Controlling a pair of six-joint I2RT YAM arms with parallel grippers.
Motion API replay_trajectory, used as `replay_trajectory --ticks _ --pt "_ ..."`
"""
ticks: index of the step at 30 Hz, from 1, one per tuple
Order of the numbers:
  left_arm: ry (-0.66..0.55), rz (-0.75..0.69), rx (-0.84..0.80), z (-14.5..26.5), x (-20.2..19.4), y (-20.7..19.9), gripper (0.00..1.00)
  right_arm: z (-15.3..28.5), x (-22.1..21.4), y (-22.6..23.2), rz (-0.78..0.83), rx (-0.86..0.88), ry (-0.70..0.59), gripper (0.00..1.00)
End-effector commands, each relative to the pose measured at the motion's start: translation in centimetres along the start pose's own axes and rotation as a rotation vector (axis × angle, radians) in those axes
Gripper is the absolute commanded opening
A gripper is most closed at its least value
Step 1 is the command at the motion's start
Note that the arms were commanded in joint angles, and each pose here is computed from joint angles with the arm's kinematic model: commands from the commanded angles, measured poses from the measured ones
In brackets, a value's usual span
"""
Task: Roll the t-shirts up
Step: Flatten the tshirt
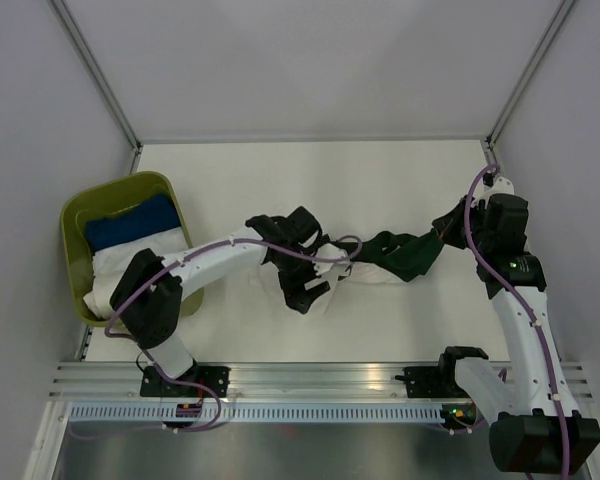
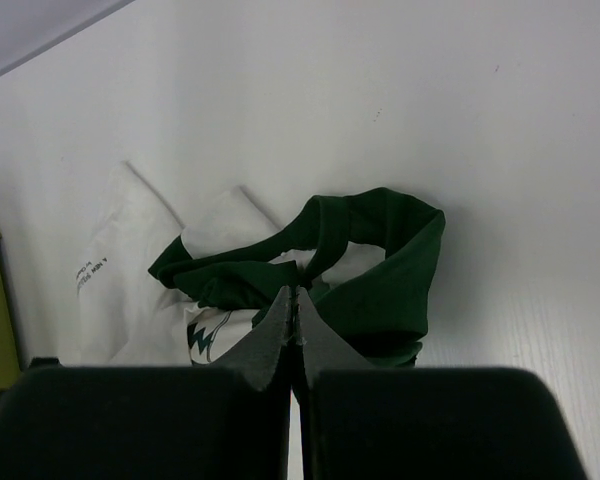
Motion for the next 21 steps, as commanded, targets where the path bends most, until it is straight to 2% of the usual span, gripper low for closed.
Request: replay_trajectory --ticks 1,2,5,9,12,15,16,18,19,21 --pt "-0.203 -0.150 0.166 -0.4 5.4 0.1 0.87 0.0 1.0 -0.3 -0.007 -0.023 -0.053 0.00" --pt "-0.185 -0.183 0.182 -1.8 5.6 -0.6 0.88 -0.2 0.8 -0.4 -0.007 -0.030 -0.043 0.01" --pt "-0.138 -0.191 0.309 -5.4 5.7 1.0 0.88 -0.3 0.9 -0.4 -0.013 -0.030 -0.043 0.01" --pt "-0.156 -0.191 0.433 -7.2 6.6 1.4 0.88 0.0 1.1 -0.2 -0.009 -0.020 -0.050 0.00" --pt "-0.104 -0.190 0.498 -8.6 5.8 2.5 0.81 0.3 1.1 -0.3 -0.001 -0.030 -0.049 0.01" --pt "-0.078 -0.182 0.493 -8.7 4.8 2.4 0.60 0.6 1.3 -0.4 0.013 -0.039 -0.056 0.01" --pt "-0.078 -0.183 0.479 -8.5 4.7 2.1 0.45 0.8 1.4 -0.4 0.019 -0.043 -0.064 0.00" --pt "-0.074 -0.195 0.461 -7.7 4.5 1.5 0.30 0.8 1.5 -0.6 0.021 -0.052 -0.069 0.01" --pt "-0.077 -0.204 0.466 -7.2 4.7 1.5 0.11 0.8 1.5 -0.6 0.021 -0.057 -0.071 0.01" --pt "-0.084 -0.226 0.475 -5.5 4.9 1.4 0.04 0.8 1.8 -0.9 0.020 -0.074 -0.080 0.00"
Point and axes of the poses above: each gripper's point midway between its finger pads, its own z axis back along the fingers, its own y axis along the line the jaws close on, x = y × z, the point moved 1 cm from there along z, back along the fingers, and after that the axes turned 1 degree about z, right-handed, at the moved point
